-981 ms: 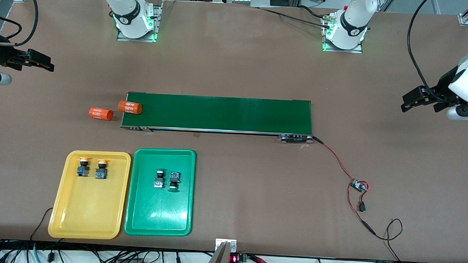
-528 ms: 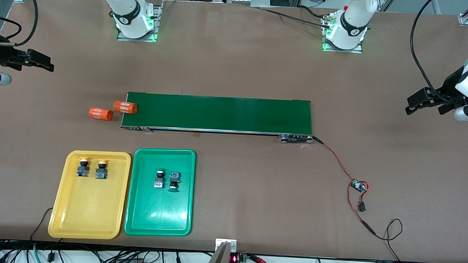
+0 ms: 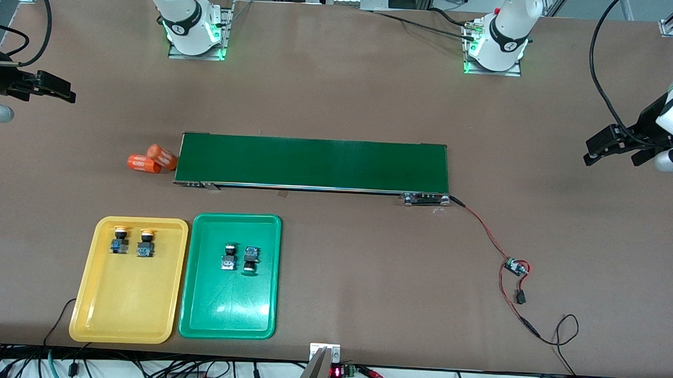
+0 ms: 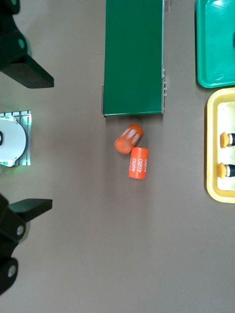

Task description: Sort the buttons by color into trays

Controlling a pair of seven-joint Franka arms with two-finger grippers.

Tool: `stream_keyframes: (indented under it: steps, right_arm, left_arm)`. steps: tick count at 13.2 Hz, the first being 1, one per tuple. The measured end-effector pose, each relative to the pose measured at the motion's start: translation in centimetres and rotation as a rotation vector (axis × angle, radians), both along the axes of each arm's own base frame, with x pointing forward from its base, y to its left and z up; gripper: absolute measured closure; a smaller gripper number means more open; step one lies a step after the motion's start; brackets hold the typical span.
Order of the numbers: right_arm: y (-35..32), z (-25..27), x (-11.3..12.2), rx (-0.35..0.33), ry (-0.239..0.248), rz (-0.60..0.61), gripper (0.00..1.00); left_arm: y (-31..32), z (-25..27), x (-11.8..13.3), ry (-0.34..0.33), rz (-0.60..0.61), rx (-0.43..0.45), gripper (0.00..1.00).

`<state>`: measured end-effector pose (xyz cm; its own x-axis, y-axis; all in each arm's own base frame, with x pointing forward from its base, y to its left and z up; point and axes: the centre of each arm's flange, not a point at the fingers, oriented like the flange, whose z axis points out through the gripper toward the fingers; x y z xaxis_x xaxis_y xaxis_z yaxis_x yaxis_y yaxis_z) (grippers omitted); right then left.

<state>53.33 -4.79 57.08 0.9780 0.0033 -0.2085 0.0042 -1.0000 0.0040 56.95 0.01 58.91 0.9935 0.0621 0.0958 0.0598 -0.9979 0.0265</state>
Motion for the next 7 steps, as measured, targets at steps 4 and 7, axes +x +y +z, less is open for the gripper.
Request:
stream_keyframes:
  steps: [4, 7]
  right_arm:
    - [-0.01, -0.02, 0.01, 0.0, 0.0, 0.0, 0.0]
    - [-0.02, -0.02, 0.01, 0.0, 0.0, 0.0, 0.0]
  left_arm:
    - [-0.01, -0.12, -0.07, 0.007, 0.0, 0.0, 0.0]
    - [-0.01, -0.14, -0.11, 0.009, 0.0, 0.0, 0.0]
